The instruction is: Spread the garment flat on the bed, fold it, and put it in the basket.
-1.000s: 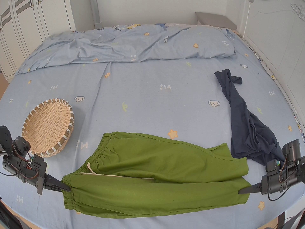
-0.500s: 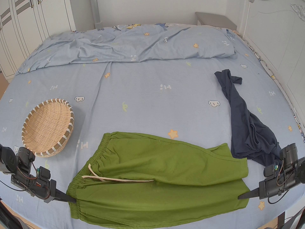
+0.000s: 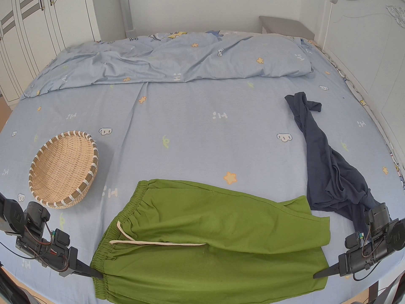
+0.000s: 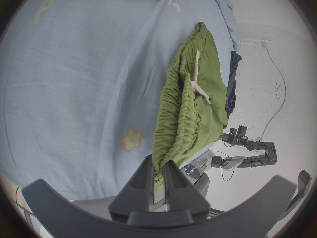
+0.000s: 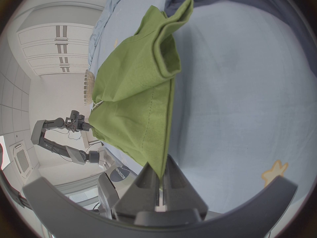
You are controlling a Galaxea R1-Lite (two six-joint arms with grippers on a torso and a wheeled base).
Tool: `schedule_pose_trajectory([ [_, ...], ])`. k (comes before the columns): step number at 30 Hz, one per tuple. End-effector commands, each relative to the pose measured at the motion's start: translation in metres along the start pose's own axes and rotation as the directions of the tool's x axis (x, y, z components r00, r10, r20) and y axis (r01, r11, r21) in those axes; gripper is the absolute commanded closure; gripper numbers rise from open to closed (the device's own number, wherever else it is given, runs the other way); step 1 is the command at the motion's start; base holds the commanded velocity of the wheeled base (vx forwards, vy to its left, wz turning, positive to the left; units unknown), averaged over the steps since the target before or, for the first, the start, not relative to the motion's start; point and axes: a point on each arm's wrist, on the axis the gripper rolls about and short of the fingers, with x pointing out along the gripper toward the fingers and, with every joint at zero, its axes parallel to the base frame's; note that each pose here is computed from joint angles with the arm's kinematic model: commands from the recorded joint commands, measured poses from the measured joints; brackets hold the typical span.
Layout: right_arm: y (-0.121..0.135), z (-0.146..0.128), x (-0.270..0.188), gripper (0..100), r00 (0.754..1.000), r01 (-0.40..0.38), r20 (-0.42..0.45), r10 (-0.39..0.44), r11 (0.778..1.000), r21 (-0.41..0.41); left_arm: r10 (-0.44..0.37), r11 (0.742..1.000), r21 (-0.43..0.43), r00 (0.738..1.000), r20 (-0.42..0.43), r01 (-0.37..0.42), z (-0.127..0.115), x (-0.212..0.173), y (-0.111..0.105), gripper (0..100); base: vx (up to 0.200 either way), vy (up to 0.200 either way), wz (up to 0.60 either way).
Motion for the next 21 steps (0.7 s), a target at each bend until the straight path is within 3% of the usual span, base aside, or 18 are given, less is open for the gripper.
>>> schedule_pose_trajectory([
  [1, 0.0, -0.005, 0.003, 100, 1.0, -0.004, -0.029, 0.004, 1.0, 0.011, 0.001, 1.0, -0.014, 1.0, -0.02, -0.002, -0.005, -0.002, -0.003, 100, 0.0, 0.0, 0.0],
  [21, 0.001, -0.013, 0.011, 100, 0.998, 0.025, -0.065, -0.027, 0.999, -0.025, 0.088, 0.996, -0.009, 0.994, -0.068, -0.089, -0.02, 0.006, 0.0, 100, 0.0, 0.0, 0.0],
])
